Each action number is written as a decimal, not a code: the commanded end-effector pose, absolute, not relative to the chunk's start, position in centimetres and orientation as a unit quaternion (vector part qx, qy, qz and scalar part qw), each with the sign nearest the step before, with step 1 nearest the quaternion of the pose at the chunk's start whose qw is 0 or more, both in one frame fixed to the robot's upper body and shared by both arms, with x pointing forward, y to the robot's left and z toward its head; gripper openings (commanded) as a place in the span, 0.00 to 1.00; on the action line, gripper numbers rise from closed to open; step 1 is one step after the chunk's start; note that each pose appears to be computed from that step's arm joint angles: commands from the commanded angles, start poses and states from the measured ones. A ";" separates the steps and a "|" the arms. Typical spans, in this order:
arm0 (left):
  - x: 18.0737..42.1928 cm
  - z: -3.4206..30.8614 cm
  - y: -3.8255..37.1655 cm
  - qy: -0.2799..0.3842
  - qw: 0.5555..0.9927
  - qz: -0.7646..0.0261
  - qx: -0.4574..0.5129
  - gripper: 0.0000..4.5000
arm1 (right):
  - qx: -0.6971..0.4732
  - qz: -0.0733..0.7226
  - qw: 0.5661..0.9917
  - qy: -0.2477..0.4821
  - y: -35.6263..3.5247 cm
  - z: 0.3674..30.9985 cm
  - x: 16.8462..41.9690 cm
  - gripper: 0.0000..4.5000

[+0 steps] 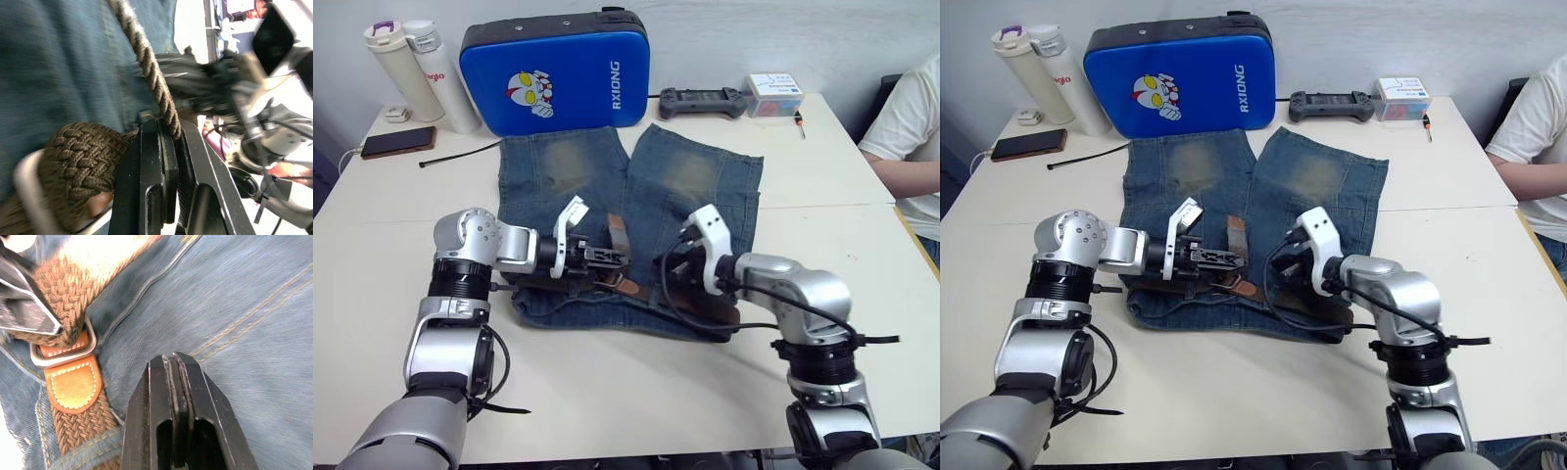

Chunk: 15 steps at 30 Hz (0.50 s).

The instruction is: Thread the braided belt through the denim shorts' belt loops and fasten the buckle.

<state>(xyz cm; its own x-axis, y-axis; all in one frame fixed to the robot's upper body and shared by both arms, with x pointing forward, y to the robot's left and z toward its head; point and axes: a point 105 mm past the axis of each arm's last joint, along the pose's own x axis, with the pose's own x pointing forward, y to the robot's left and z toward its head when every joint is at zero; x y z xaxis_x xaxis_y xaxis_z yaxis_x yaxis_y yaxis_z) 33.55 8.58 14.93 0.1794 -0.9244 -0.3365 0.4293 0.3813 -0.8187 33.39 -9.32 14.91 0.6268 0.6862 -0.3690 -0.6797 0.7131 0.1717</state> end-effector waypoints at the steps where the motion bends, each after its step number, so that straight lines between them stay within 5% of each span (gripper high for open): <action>1: 32.6 14.3 7.4 0.439 0.702 -0.494 -0.267 0.01 | 0.000 0.362 0.917 0.169 -11.2 17.9 33.2 0.00; 9: 30.3 12.2 3.9 0.469 0.674 -0.531 -0.209 0.01 | -0.017 0.311 0.937 0.159 -14.3 19.1 32.7 0.00; 15: 31.4 11.5 4.5 0.454 0.706 -0.514 -0.178 0.01 | -0.023 0.316 0.938 0.138 -14.6 20.6 32.0 0.00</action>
<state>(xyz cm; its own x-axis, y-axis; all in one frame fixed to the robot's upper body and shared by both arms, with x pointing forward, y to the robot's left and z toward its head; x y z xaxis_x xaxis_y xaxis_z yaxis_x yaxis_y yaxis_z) 30.96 3.86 11.87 0.0238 -0.9036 -0.4276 0.5494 0.3692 -0.7496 32.51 -14.70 18.73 0.7532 0.5677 -0.3324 -0.5763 0.8131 0.0827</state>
